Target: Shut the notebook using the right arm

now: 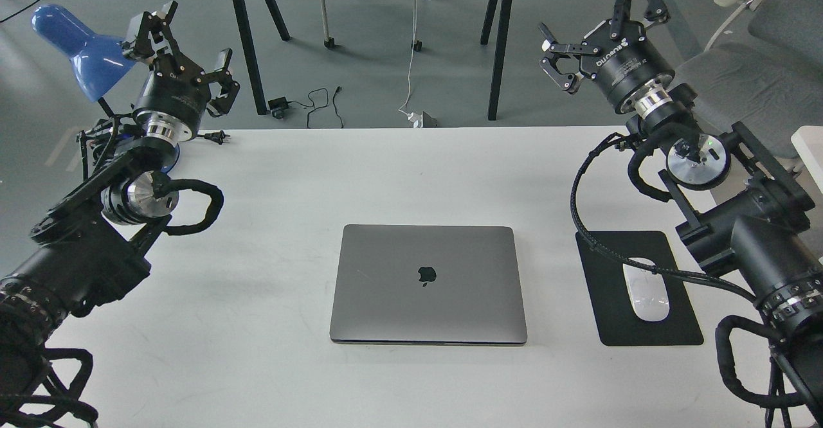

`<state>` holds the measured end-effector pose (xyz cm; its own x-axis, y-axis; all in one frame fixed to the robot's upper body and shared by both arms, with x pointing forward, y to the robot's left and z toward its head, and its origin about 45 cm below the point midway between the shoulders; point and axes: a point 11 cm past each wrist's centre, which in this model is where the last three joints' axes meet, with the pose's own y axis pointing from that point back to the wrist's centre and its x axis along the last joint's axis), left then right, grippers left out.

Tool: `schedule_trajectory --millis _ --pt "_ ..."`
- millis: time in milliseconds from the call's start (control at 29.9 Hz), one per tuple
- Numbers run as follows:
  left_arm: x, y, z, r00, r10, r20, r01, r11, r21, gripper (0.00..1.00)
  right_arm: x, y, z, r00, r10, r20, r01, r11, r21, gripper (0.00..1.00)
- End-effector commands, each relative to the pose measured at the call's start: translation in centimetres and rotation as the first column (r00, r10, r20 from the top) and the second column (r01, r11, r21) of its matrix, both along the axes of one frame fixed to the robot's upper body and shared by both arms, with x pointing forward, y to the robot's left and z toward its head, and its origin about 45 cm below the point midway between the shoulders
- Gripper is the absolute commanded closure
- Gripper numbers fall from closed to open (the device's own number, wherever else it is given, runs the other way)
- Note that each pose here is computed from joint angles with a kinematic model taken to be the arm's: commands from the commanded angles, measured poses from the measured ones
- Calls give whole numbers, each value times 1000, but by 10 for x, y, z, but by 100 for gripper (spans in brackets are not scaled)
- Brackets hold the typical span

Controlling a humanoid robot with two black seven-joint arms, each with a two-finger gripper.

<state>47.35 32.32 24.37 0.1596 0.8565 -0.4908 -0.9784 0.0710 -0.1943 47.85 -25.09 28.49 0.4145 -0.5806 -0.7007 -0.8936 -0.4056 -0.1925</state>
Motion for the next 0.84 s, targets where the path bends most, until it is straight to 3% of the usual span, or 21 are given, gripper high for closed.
schedule_trajectory --millis 0,804 --pt "0 0 0 1000 0 0 0 1000 0 0 0 -5 1 1000 -23 3 23 999 41 0" --pt "0 0 0 1000 0 0 0 1000 0 0 1 -4 2 999 -32 3 31 998 57 0"
